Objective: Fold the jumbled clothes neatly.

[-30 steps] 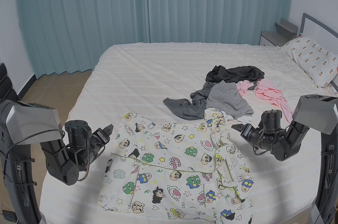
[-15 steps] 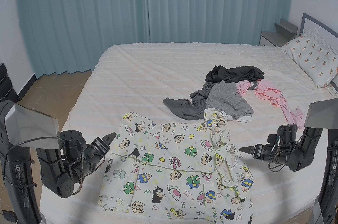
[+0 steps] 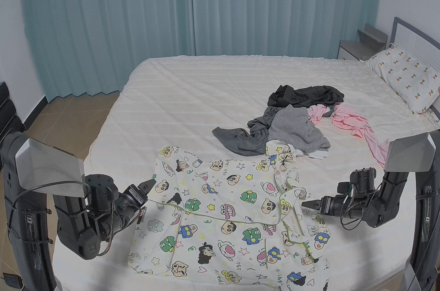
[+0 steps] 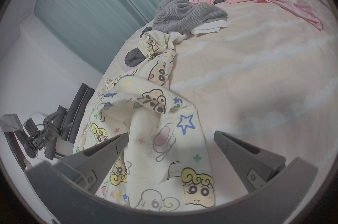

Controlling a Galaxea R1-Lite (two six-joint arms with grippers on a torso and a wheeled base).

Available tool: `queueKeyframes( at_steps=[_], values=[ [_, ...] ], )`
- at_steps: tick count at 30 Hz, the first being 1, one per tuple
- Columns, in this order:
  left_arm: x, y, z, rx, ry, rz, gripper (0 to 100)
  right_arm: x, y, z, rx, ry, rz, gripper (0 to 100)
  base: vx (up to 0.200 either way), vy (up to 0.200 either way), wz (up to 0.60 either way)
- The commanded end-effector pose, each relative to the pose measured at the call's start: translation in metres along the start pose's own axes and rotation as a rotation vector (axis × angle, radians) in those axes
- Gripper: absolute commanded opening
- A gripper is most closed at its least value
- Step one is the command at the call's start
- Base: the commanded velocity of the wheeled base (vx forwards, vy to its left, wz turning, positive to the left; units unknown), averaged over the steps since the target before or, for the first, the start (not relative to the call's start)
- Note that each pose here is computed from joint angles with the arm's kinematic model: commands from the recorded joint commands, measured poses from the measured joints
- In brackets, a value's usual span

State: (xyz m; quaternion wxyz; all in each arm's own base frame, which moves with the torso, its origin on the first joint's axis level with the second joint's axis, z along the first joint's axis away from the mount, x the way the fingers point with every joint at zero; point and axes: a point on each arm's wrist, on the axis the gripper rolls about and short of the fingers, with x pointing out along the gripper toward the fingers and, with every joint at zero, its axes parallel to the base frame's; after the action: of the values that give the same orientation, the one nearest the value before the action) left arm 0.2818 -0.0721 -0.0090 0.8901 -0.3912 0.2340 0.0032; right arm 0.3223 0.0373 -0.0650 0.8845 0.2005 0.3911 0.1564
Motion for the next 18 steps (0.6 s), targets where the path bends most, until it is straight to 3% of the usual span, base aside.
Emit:
queueKeyframes(
  at_steps=[1,10,11,18],
  values=[
    [0.0003,-0.0001,0.0001,-0.002,-0.009,-0.007,100,0.0098,-0.0033,-0.0052,-0.014,0.001,-0.023,100,0.000,0.000,0.00],
    [0.0006,-0.0004,0.0003,-0.002,-0.010,-0.008,100,0.0150,-0.0029,-0.0061,-0.017,-0.019,-0.033,100,0.000,0.000,0.00],
    [0.0006,-0.0004,0.0003,-0.002,-0.010,-0.008,100,0.0150,-0.0029,-0.0061,-0.017,-0.019,-0.033,0,0.000,0.000,0.00],
    [0.0001,0.0001,-0.0001,-0.002,-0.008,-0.006,100,0.0149,-0.0023,-0.0045,-0.003,-0.025,-0.029,0,0.000,0.000,0.00]
  ],
)
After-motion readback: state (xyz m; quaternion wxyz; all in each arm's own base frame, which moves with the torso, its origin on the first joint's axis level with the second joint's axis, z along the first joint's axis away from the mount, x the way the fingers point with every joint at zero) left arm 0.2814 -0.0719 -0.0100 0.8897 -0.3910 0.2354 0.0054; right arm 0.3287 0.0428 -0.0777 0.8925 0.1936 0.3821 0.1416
